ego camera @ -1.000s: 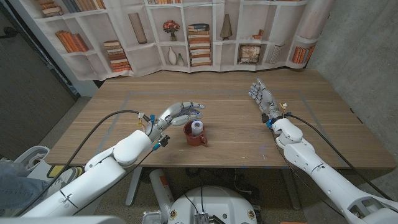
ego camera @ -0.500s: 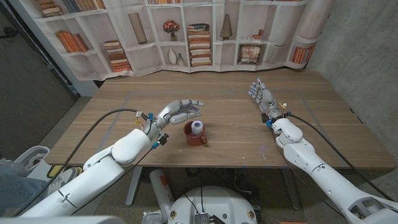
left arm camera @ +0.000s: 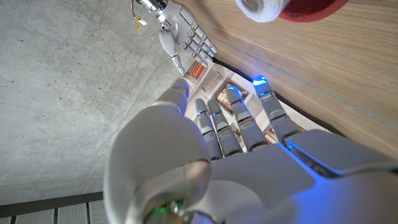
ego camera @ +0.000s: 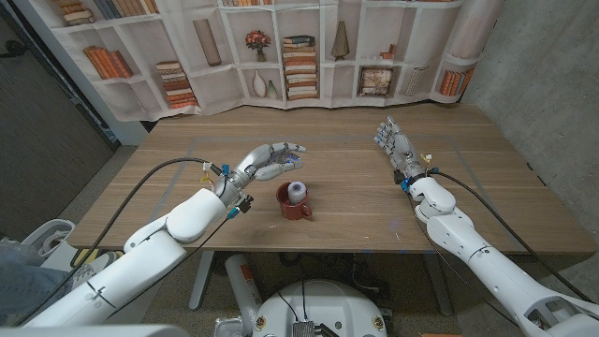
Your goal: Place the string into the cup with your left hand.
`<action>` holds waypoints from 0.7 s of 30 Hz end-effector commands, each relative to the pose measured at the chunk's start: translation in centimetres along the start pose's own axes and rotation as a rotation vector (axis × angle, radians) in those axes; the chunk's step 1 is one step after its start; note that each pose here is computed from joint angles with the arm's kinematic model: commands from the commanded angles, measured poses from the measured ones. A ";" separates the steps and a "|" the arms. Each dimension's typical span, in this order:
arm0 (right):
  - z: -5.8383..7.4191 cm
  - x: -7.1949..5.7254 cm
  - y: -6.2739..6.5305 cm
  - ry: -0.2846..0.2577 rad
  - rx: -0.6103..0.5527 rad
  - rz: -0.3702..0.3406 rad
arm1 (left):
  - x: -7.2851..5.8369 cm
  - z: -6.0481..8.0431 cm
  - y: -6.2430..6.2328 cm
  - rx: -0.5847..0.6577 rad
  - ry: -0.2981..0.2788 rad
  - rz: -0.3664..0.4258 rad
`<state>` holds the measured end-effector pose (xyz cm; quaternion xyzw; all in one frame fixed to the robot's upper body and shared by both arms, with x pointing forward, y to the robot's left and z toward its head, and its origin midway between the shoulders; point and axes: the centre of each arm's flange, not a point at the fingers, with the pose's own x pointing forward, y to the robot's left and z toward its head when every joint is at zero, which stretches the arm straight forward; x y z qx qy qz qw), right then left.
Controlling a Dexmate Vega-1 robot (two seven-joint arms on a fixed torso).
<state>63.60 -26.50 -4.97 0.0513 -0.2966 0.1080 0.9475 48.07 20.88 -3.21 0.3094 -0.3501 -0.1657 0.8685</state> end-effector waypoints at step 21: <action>0.4 -0.3 -0.1 -0.007 -0.004 0.000 | 0.1 1.3 0.8 -0.043 -0.095 0.066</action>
